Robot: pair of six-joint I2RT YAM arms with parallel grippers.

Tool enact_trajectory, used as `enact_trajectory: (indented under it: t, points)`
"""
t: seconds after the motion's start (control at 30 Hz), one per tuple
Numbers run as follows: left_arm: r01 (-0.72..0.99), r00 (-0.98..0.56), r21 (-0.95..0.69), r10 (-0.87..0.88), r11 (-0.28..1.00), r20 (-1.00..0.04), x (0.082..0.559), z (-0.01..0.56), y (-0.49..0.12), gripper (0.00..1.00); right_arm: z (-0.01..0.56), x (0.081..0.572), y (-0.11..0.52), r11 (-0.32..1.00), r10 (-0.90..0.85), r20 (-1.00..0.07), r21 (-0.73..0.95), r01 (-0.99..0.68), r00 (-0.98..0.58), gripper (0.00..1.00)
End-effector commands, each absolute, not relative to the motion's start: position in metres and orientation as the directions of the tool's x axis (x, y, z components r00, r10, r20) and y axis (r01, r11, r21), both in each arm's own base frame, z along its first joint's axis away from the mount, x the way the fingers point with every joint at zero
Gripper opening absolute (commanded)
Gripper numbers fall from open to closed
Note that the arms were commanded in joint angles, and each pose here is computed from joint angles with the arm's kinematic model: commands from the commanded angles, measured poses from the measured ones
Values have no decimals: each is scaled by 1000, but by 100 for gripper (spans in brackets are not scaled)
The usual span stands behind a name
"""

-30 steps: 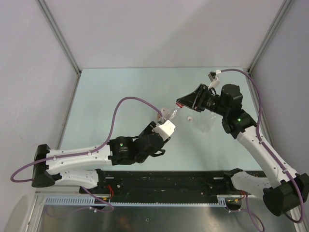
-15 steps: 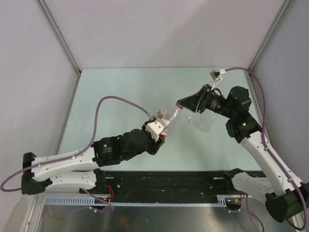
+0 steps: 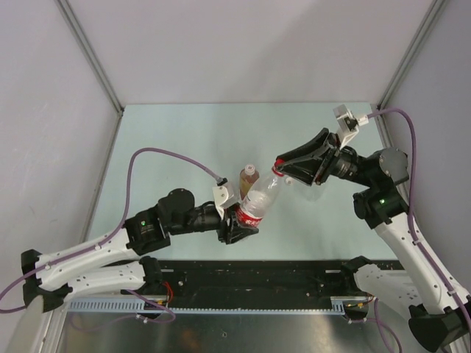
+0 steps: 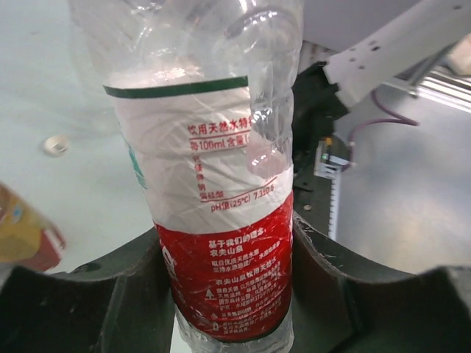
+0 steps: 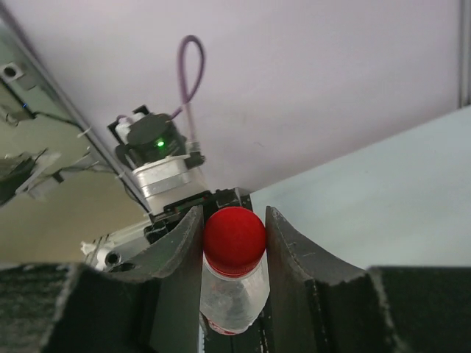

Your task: Unscrew the bottle caps

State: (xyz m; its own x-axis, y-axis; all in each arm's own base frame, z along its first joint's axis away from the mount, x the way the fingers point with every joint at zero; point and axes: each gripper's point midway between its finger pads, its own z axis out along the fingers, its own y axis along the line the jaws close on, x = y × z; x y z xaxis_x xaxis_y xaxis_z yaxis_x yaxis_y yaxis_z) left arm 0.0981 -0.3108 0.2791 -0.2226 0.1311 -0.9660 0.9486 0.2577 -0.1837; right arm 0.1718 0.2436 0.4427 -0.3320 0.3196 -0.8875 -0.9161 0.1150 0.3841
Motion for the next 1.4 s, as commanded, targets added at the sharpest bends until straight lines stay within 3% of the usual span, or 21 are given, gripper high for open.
enact_trajectory:
  t: [0.0,0.27,0.47,0.83,1.37]
  points:
    - [981,-177,-182,76,-73,-981,46,307,-320,0,462,143,242,0,323,-923,221,-975,-209,0]
    - [908,-157,-141,-7,-395,-988,-1,335,-306,0,469,104,238,-156,284,-949,97,-983,-139,0]
    - [853,-141,-109,-23,-510,-990,-20,343,-295,0,473,87,233,-200,281,-955,37,-979,-93,0]
    - [847,-152,-122,-14,-517,-988,-20,340,-295,0,477,86,232,-198,299,-951,25,-980,-84,0]
    - [874,-164,-141,-9,-465,-986,-8,332,-299,0,483,105,228,-68,347,-935,56,-996,-76,0]
